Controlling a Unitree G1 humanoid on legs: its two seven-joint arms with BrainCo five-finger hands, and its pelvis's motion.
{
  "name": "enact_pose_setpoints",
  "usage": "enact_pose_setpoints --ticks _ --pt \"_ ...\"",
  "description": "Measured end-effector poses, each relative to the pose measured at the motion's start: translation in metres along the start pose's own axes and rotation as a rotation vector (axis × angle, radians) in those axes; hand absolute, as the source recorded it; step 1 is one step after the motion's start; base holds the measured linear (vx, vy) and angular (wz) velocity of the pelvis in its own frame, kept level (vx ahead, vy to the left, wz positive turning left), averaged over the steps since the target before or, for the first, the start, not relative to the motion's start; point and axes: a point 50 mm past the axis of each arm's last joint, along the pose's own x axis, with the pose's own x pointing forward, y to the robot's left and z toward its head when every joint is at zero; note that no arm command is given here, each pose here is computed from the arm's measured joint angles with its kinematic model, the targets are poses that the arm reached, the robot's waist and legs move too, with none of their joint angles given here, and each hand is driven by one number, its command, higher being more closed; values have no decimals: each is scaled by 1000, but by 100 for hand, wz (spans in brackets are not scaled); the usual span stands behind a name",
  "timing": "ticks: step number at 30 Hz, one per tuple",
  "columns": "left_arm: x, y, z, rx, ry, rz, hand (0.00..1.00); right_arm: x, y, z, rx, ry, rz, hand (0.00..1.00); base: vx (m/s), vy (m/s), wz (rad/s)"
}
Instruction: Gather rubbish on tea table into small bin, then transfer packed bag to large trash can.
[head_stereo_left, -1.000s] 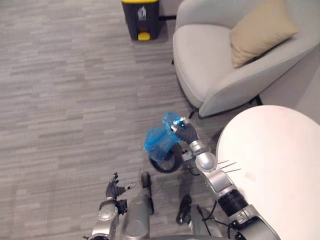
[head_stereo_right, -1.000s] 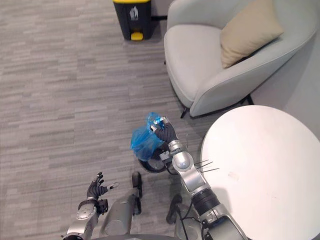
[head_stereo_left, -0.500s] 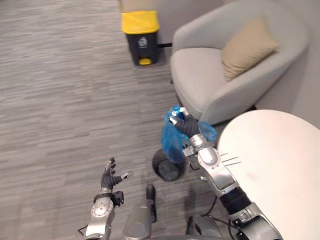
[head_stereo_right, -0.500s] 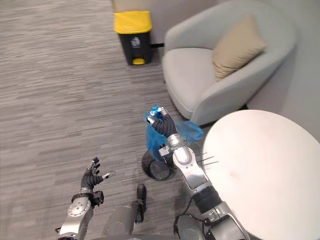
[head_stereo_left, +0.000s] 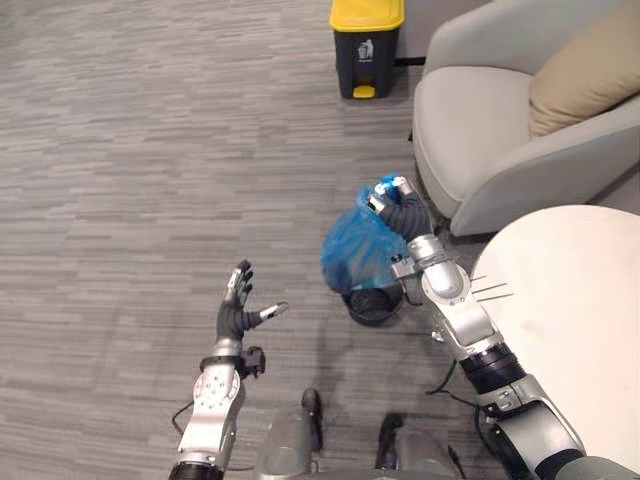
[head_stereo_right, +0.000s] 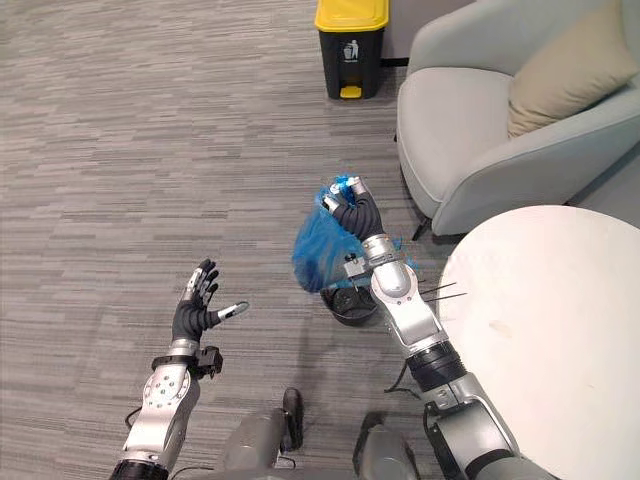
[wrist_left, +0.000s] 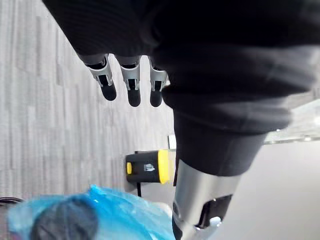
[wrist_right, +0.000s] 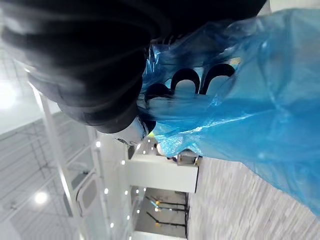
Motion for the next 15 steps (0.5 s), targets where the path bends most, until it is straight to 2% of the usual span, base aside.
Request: enact_pose_setpoints --ticks 4,10,15 --pt "5 -10 8 70 -44 -64 0 -1 12 4 77 -22 43 100 27 103 17" --pt "22 -35 25 204 -135 -165 0 -16 53 6 212 -23 200 100 -18 31 -10" --pt "32 -44 36 235 -192 -124 0 -24 68 7 283 -15 267 100 -68 25 -8"
